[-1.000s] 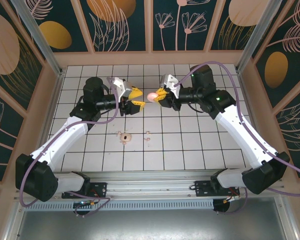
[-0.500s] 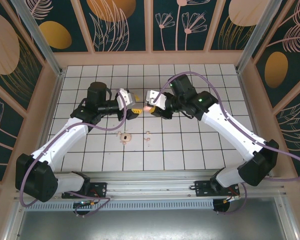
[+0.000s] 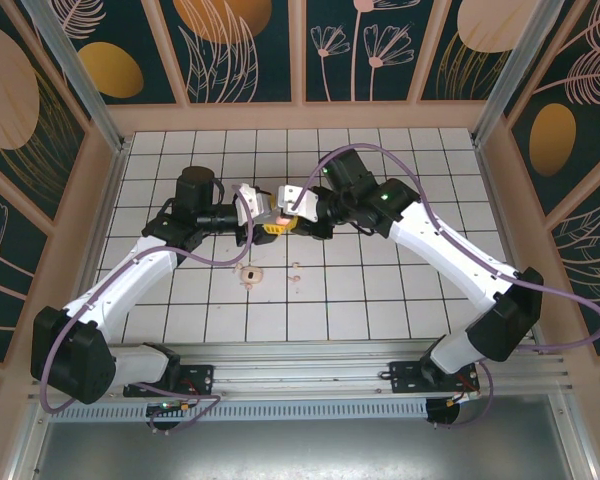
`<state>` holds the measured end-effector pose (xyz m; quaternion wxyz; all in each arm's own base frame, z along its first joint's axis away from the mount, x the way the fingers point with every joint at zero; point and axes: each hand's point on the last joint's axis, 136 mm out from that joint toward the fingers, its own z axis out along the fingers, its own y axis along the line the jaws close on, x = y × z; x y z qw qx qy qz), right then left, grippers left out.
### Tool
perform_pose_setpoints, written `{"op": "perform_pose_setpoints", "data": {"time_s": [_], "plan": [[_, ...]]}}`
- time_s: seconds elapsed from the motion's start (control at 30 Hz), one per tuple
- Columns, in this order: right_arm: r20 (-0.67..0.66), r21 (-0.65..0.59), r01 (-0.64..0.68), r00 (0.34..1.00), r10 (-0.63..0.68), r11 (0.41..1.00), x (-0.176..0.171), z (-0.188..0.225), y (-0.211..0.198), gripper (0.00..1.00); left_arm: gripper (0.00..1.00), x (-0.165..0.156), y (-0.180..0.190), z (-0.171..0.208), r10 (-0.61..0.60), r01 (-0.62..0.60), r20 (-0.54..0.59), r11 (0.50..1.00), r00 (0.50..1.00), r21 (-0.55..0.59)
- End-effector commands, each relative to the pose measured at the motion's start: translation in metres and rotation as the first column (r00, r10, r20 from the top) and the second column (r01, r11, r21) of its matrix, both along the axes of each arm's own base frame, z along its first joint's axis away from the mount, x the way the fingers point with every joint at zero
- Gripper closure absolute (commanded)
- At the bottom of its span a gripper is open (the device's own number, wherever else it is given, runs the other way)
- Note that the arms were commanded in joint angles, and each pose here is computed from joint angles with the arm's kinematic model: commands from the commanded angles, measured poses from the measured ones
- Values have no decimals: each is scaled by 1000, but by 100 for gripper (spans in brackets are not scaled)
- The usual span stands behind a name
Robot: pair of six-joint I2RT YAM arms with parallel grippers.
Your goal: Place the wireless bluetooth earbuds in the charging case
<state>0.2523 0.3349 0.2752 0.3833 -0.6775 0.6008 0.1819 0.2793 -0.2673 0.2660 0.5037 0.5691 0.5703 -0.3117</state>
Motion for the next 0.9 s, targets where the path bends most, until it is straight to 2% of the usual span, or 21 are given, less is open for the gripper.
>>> {"op": "perform_pose_setpoints", "data": {"time_s": [0.0,0.1,0.33,0.57,0.7,0.87], "plan": [[34,38,-44,998,43,998,-2,17,8,86,50,-8,-3,-4,-54,54,9,999,998,-1],[48,53,-66,997,63,996,-4,23,10,86,53,-7,-3,-7,-48,48,10,999,999,11],[61,57,-86,995,83,995,-8,29,9,86,50,-9,-3,-9,-60,59,6,998,998,12],[55,35,-91,995,89,995,-9,25,7,86,76,-12,-3,-7,-71,71,2,997,997,5],[70,49,-81,995,77,996,-8,31,4,84,82,-12,-3,-5,-71,71,10,997,997,4],[84,125,-40,996,30,991,1,39,-3,69,83,-19,-4,-6,-94,94,-15,995,995,-30]]}}
